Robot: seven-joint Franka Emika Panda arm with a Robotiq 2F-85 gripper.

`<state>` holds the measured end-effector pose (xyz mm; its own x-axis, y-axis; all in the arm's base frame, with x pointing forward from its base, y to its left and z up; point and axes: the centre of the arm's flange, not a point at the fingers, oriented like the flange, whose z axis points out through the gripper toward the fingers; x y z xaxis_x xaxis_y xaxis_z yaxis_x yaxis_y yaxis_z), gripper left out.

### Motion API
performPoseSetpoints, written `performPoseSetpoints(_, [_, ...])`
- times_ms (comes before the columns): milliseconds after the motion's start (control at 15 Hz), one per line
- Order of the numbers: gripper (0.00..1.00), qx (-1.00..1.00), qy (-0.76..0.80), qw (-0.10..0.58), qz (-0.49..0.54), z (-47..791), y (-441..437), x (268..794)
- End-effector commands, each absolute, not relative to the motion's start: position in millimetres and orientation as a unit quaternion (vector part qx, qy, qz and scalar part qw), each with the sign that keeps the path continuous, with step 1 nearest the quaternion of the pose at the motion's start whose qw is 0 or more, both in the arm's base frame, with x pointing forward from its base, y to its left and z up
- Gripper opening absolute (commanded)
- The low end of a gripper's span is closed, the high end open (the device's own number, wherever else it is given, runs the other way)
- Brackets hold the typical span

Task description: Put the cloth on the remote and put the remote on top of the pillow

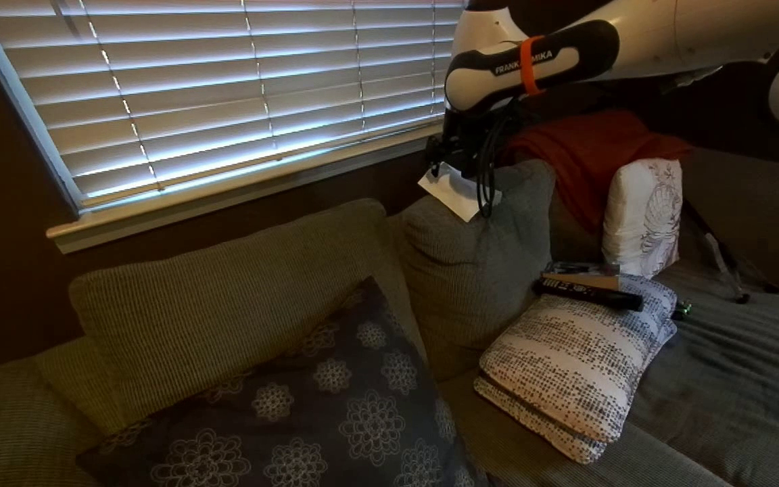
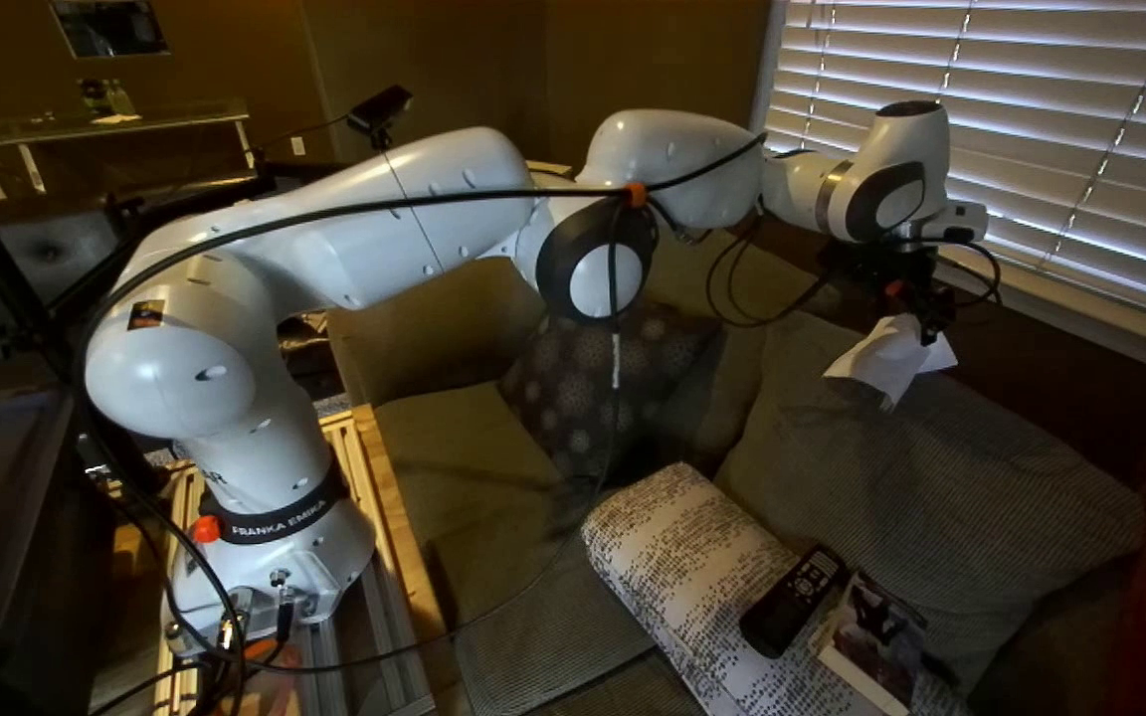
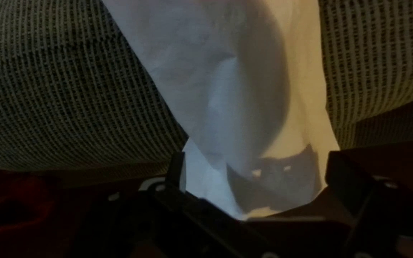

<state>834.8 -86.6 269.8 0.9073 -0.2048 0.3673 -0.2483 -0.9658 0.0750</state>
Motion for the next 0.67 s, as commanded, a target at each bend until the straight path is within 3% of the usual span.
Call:
performPoseSetpoints(0, [1.0, 0.977, -0.107, 0.07, 0.173, 295, -93, 820])
performPoseSetpoints(467, [1.0, 0.982, -0.094, 0.071, 0.149, 309, -89, 793])
performPoseSetpoints(533, [1.0, 0.979, -0.102, 0.07, 0.161, 307, -94, 830])
performPoseSetpoints(600, [1.0, 0.979, -0.101, 0.07, 0.16, 307, -94, 830])
